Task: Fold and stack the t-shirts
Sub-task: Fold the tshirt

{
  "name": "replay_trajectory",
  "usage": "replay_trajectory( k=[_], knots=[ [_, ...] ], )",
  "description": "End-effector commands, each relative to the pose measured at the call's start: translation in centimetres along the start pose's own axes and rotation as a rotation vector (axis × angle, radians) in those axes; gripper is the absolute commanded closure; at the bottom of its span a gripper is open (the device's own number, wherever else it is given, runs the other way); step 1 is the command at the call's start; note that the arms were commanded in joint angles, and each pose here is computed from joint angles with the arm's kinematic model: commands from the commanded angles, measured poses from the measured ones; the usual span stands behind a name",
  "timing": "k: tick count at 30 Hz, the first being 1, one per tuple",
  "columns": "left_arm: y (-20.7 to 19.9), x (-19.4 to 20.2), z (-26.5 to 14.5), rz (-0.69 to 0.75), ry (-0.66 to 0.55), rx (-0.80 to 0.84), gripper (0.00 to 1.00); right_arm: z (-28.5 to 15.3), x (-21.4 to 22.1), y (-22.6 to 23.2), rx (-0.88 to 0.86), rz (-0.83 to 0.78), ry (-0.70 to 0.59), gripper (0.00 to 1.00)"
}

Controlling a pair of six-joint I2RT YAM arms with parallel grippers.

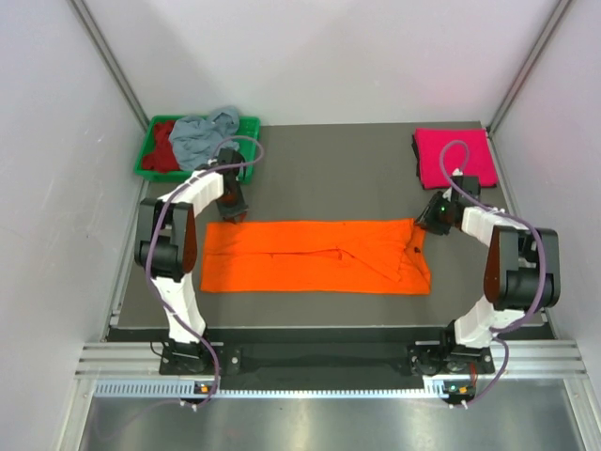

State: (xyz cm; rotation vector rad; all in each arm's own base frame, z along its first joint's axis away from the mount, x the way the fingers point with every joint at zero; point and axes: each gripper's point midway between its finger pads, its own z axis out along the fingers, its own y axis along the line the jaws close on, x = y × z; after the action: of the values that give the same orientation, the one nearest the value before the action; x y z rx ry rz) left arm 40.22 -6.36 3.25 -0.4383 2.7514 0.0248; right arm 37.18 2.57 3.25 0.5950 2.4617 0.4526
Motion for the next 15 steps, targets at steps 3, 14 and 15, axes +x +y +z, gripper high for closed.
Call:
replay_trajectory(
  k=[3, 14, 15],
  knots=[
    [-5.3, -0.4, -7.3, 0.106, -0.081, 0.279, 0.70, -5.3, -2.5, 0.6, 0.065, -0.080, -0.063, 0.66],
    [-13.0, 6.1, -11.6, 0.178, 0.025, 0.778, 0.69, -7.1, 4.3, 9.4, -0.217, -0.375, 0.037, 0.59],
    [-13.7, 6.5, -12.0, 0.183, 0.040, 0.828, 0.69, -6.6, 5.0, 9.6, -0.228, -0.387, 0.061, 0.59]
  ],
)
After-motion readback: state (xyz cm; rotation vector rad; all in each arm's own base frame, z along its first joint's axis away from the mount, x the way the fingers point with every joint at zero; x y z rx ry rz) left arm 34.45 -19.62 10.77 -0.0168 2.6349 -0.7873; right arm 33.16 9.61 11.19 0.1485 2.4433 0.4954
